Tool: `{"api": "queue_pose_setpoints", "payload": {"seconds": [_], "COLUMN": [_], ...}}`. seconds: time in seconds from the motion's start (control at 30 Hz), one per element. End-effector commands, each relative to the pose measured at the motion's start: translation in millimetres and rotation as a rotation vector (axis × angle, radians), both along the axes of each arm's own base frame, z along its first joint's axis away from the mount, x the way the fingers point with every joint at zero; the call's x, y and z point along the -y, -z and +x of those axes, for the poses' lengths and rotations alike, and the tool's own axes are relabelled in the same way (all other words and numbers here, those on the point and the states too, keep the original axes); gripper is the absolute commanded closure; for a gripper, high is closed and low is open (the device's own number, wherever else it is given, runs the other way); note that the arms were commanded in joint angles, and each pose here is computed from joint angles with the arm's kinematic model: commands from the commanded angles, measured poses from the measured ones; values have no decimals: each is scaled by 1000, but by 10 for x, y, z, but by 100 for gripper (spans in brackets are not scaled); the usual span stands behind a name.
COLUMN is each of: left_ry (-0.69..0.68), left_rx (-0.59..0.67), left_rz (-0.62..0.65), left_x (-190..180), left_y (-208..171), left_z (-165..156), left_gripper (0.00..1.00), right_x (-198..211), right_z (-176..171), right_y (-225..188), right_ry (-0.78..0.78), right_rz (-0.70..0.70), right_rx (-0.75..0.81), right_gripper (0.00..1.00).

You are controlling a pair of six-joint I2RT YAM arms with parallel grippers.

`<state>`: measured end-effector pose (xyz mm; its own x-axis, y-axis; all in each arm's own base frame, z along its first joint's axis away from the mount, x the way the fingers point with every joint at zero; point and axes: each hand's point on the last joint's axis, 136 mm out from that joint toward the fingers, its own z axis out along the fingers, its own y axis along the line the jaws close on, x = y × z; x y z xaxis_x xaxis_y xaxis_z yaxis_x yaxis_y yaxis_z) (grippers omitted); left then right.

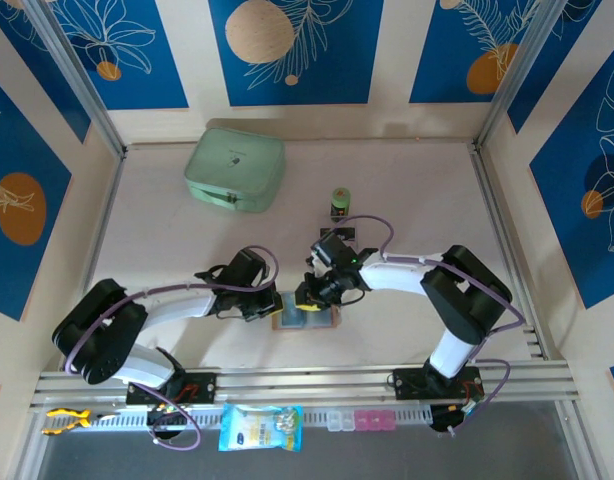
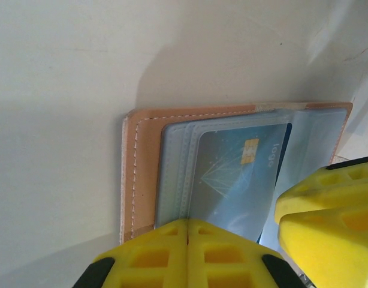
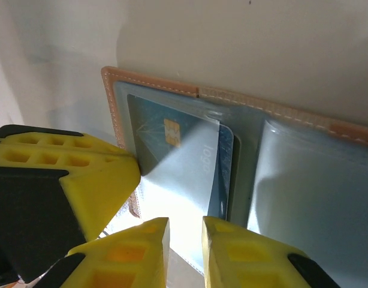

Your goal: Take the credit cards out of the card holder

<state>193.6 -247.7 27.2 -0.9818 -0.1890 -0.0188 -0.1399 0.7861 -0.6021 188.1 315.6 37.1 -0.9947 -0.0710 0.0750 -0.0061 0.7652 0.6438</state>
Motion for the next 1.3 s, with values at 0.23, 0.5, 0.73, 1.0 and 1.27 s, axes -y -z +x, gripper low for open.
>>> {"api": "queue_pose_setpoints", "payload": {"seconds": [0.23, 0.5, 0.73, 1.0, 1.27], "left_ry": [8, 10, 7, 11, 26], "left_rx": [-32, -37, -33, -4, 22], "left_rz": [34, 46, 53, 28, 2], "left_x": [-93, -113, -131, -68, 0], "left_y": [109, 135, 134, -16, -157], "left_z": [-84, -95, -98, -28, 10], "left_gripper": [95, 95, 94, 93, 92], "right_x": [-24, 82, 141, 100, 111], "right_z": [-33, -26, -9, -48, -91], "right_y": [67, 120, 73, -10, -20], "right_ry": [-15, -13, -18, -24, -21], "right_rz": [-22, -101, -133, -99, -95], "right_rx": [-29, -9, 15, 5, -4], "right_gripper": [78, 77, 76, 76, 76]}}
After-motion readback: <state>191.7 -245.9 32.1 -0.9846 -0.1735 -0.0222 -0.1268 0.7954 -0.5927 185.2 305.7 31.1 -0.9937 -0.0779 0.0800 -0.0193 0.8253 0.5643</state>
